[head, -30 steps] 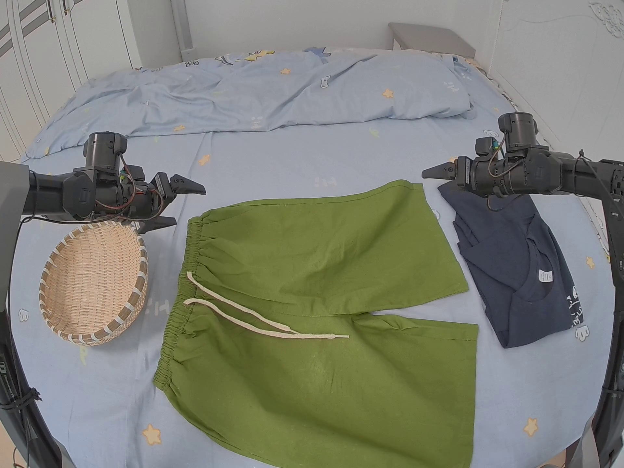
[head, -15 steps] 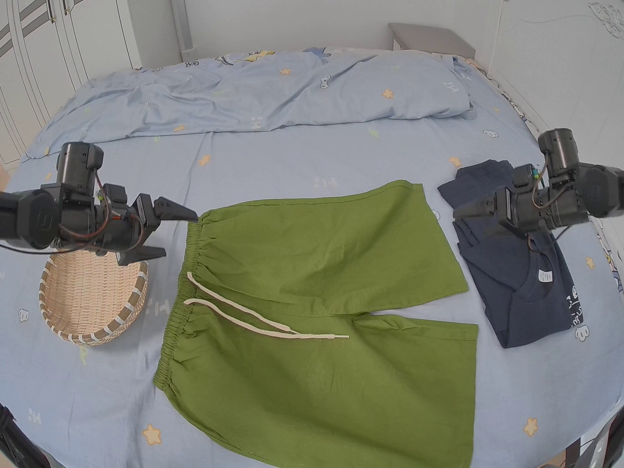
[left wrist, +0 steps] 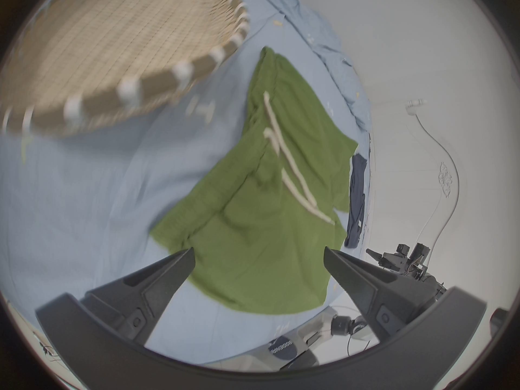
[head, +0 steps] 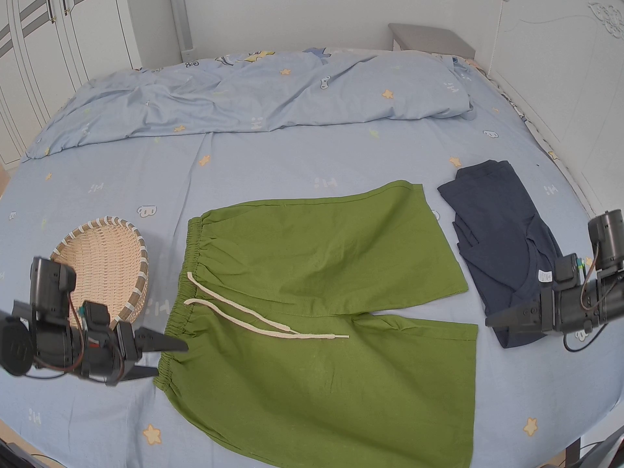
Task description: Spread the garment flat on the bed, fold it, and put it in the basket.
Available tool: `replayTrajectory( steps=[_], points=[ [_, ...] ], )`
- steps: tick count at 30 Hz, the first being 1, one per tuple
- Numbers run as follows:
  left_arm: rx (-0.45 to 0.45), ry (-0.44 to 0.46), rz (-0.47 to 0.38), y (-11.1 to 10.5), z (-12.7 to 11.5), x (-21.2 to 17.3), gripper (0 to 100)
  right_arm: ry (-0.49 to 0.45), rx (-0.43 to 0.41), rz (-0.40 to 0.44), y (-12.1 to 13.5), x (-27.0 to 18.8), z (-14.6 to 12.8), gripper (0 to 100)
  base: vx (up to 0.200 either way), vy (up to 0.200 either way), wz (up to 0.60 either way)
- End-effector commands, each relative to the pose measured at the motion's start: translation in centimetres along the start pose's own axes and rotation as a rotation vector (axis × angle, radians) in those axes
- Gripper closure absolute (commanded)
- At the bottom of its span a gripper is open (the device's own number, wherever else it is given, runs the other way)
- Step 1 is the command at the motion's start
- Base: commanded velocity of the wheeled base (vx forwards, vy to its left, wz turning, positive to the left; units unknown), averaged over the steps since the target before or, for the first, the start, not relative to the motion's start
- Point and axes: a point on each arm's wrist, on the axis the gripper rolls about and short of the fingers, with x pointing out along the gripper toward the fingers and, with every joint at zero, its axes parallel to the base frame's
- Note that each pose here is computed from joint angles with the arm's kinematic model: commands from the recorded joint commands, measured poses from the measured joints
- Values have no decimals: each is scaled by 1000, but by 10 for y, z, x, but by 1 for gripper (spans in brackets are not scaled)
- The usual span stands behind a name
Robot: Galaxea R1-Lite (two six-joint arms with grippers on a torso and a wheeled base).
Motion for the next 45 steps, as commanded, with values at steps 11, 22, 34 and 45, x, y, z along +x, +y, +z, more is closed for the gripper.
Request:
replayTrajectory(
  steps=[11, 22, 34, 45],
  points=[
    [-34, 76, 12, 48, -58, 1, 0, -30, -32, 48, 3, -19, -50, 0, 0, 0, 0],
    [-37, 60, -66, 65, -34, 19, 0, -33, -36, 50, 4, -19, -51, 0, 0, 0, 0],
    [-47, 46, -61, 70, -32, 20, 0, -27, -31, 47, 3, -19, -52, 0, 0, 0, 0],
    [-59, -8, -79, 76, -14, 17, 0, -28, -32, 49, 3, -19, -52, 0, 0, 0, 0]
  ],
)
